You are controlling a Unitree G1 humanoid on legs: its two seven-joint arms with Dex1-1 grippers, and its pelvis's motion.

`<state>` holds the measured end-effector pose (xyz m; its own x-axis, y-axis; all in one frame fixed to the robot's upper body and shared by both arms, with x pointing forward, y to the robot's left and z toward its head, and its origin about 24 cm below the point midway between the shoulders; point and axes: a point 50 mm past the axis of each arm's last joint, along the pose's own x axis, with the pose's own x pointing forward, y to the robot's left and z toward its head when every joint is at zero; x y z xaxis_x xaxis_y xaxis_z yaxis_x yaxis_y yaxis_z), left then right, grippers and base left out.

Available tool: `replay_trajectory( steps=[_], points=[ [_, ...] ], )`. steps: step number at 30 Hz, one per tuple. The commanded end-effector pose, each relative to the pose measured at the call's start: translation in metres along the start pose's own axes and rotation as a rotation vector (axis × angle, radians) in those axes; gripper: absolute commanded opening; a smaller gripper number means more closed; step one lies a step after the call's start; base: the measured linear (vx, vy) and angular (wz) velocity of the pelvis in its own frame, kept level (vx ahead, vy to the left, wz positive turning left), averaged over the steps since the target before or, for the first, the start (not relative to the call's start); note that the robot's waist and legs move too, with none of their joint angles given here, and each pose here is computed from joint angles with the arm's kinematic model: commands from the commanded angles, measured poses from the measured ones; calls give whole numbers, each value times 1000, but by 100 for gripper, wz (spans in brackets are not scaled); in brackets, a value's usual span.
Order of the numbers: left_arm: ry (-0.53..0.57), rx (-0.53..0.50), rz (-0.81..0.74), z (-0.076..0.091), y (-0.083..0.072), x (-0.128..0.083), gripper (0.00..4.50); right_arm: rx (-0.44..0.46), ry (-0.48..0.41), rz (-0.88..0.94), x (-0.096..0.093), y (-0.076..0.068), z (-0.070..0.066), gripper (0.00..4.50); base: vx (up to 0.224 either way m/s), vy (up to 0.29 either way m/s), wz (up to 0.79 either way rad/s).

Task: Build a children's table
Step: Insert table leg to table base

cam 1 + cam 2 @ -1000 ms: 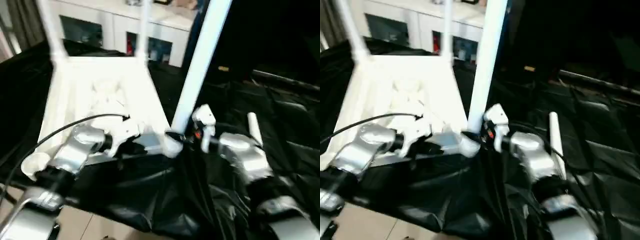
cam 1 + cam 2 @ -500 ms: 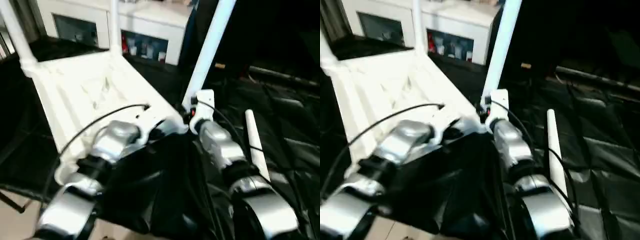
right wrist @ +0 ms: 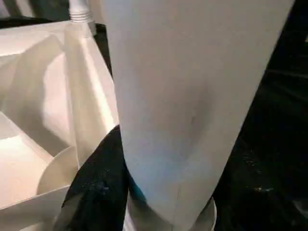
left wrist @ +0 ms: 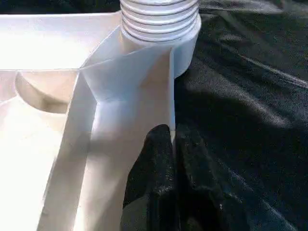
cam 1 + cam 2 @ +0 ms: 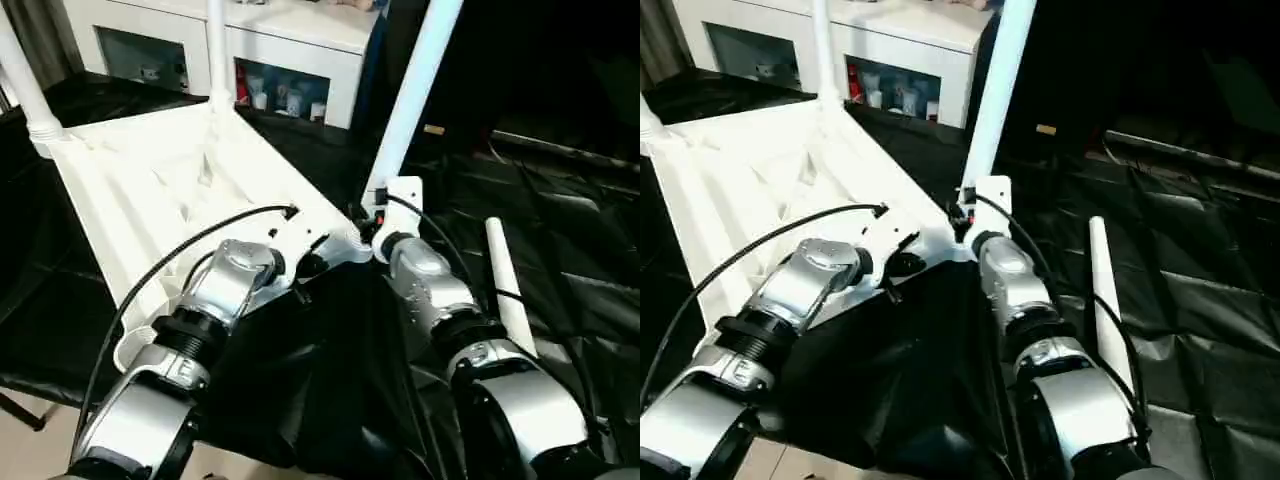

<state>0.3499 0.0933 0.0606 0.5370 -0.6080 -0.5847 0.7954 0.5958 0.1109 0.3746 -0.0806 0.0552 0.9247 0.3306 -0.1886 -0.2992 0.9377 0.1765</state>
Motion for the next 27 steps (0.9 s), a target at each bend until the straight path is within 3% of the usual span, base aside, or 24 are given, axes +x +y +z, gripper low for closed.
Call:
replay_trajectory(
  steps=[1, 5, 7, 11, 16, 22, 27],
  points=[
    [-67, 22, -25, 15, 0, -3, 0, 50, 98, 33, -5, 0, -24, 271, 0, 0, 0],
    [-95, 41, -53, 14, 4, -9, 0, 81, 22, 146, -5, -4, -5, 298, 0, 0, 0],
    [-100, 47, -58, 14, 4, -10, 0, 76, 12, 168, -6, -5, -3, 311, 0, 0, 0],
    [-130, 87, -162, 9, 2, -19, 0, -40, -1, 386, -22, -17, 9, 345, 0, 0, 0],
    [-97, 104, -225, 1, 2, -25, 0, -127, 56, 507, -37, -24, 6, 383, 0, 0, 0],
    [-159, 175, -437, -5, -11, -41, 0, -256, 149, 688, -65, -28, -5, 383, 0, 0, 0],
    [-160, 180, -482, -9, -13, -47, 0, -311, 201, 763, -79, -30, -13, 383, 0, 0, 0]
  ],
)
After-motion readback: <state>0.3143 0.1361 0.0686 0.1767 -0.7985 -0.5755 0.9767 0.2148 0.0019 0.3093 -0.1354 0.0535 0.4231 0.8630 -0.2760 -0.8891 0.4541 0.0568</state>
